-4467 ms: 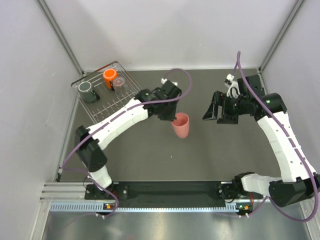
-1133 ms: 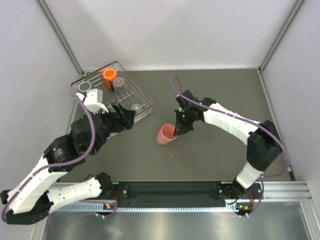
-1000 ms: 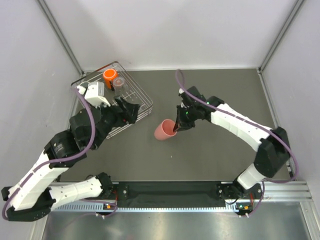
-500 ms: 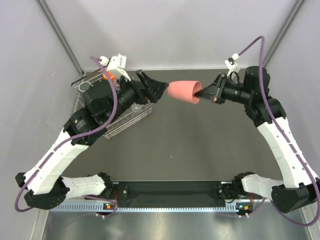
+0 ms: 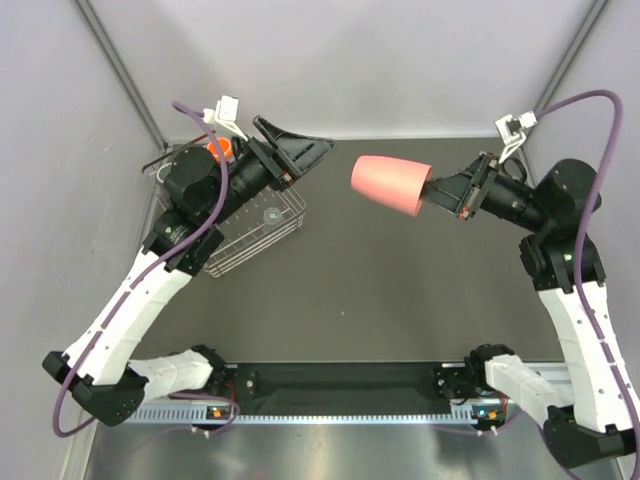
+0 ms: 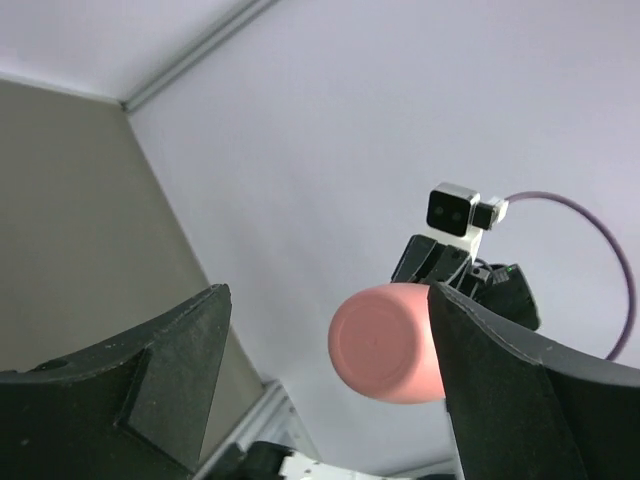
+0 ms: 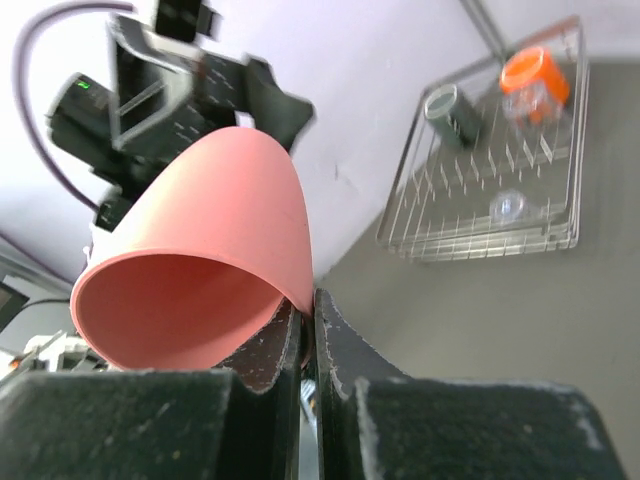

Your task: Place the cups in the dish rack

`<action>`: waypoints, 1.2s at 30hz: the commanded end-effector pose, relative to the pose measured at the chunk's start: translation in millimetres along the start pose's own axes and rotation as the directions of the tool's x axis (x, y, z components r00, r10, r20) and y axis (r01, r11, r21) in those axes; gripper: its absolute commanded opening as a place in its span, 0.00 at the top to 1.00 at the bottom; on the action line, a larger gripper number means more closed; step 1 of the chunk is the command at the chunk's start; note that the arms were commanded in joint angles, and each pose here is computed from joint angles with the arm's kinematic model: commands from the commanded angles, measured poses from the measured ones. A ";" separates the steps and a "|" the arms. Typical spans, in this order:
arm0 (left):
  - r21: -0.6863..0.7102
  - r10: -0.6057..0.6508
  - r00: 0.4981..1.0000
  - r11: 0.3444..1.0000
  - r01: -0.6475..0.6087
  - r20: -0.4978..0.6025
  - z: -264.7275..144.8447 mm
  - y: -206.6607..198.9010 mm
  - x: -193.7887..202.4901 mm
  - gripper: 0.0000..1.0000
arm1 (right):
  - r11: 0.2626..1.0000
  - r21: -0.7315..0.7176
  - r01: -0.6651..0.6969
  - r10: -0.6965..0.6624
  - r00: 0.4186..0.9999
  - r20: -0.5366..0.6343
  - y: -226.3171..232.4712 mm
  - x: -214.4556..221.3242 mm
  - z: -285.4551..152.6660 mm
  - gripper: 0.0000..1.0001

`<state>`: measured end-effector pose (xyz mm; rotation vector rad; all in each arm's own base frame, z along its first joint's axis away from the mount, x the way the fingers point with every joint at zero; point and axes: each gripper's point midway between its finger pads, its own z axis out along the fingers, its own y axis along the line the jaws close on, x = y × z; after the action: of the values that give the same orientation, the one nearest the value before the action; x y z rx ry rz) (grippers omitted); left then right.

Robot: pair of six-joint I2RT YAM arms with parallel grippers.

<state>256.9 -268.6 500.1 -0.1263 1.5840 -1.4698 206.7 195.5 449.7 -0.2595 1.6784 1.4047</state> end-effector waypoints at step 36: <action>0.273 -0.344 0.938 0.900 0.340 -0.034 15.9 -46.0 -3.6 0.11 | 0.972 -0.109 0.207 -0.175 0.953 0.247 40.1 -55.5 51.6 1.00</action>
<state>258.7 -294.3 521.1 -0.3133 1.4467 -1.8953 248.4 237.1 482.4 -0.2582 1.4651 1.3813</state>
